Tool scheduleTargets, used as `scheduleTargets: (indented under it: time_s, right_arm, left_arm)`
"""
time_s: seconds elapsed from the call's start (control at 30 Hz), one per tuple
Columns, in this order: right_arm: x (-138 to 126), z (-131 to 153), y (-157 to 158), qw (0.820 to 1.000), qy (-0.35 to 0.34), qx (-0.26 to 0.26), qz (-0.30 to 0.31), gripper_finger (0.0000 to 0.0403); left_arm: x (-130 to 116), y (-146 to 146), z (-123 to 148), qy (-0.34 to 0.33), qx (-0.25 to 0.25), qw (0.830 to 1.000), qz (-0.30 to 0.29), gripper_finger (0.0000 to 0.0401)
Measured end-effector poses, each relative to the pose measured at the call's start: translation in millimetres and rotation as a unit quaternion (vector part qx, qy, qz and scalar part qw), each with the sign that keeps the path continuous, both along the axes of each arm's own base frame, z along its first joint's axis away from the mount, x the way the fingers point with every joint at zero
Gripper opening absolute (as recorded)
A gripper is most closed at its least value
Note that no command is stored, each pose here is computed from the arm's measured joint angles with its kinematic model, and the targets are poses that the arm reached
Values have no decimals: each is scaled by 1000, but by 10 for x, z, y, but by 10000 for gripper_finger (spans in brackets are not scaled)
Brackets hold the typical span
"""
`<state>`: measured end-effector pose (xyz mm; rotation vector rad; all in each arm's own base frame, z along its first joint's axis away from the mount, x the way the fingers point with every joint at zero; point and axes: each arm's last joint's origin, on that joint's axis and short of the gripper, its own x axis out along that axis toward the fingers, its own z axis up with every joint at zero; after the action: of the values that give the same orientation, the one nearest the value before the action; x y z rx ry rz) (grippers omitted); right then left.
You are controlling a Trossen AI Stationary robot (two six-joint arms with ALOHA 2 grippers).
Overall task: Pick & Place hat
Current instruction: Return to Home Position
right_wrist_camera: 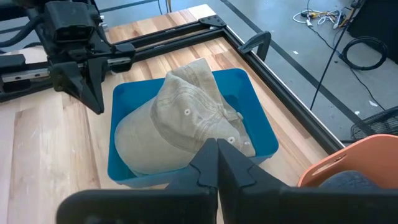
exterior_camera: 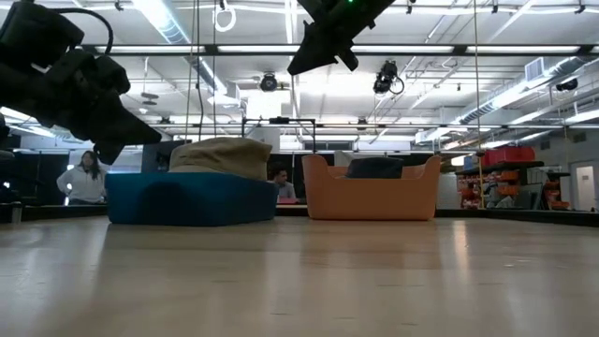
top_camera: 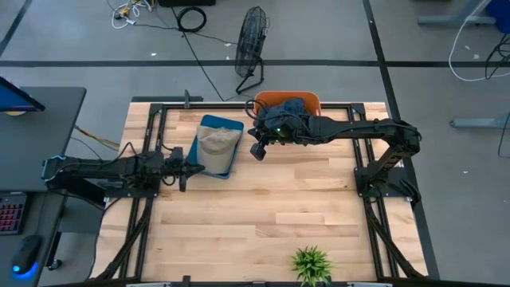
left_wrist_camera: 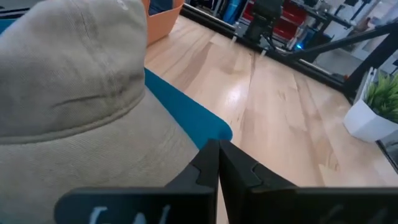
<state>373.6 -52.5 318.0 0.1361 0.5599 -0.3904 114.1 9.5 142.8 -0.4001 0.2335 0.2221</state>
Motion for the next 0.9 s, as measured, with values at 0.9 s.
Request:
scheduleTargets:
  time_s: [0.9]
  right_arm:
    - [0, 0, 0, 1000, 0, 0, 0, 0]
  left_arm:
    - [0, 1, -3, 3, 19, 1000, -4, 21]
